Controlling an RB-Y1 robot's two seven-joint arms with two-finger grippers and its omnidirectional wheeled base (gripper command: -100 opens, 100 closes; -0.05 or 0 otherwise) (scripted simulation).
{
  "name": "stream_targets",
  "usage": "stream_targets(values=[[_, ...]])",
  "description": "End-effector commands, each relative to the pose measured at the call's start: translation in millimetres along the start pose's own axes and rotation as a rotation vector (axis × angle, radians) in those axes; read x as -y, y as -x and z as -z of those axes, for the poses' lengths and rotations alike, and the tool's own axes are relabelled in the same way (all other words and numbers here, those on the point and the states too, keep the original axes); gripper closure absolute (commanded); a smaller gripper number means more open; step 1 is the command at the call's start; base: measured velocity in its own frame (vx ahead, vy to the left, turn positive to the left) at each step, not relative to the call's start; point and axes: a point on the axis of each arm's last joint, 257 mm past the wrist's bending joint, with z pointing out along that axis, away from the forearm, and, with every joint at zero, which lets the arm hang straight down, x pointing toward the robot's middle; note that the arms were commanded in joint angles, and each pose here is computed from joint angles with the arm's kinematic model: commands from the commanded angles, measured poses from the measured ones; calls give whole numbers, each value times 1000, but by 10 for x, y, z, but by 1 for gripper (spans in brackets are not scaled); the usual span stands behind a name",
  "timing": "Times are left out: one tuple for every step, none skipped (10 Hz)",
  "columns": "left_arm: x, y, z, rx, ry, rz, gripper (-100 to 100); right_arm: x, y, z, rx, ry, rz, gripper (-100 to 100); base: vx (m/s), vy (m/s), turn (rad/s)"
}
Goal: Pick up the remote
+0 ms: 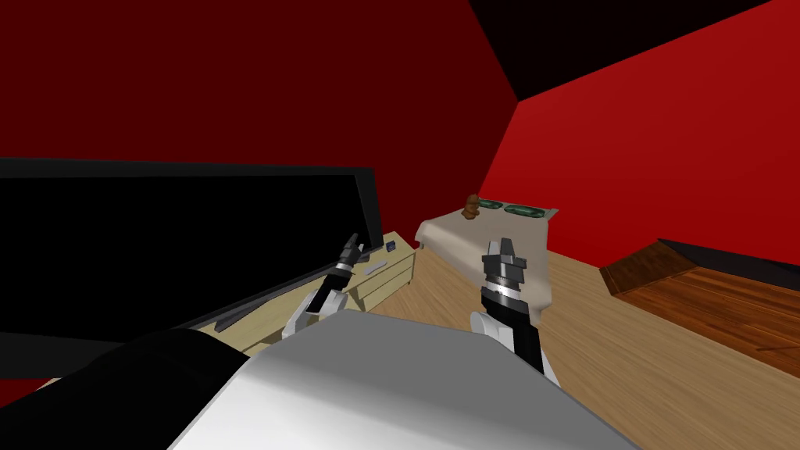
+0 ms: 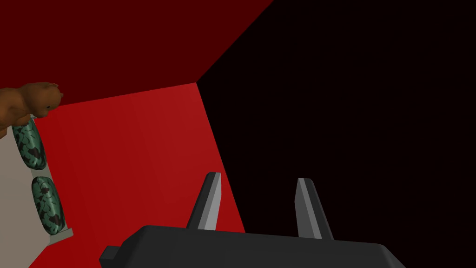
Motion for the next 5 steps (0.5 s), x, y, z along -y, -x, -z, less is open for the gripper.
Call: stream_targets(values=[[-135,17,9,-2,43,9,-100,0,0,0,0,0,0,0,29,-62,-30],[-302,39,-9,-5,96,21,-100,0,0,0,0,0,0,0,34,-65,-55],[-425,60,-28,-9,130,33,-100,0,0,0,0,0,0,0,47,-88,-105],[-482,70,-20,-5,152,33,-100,0,0,0,0,0,0,0,33,-64,-24],[-615,102,-35,-5,191,45,-100,0,0,0,0,0,0,0,41,-59,-45]])
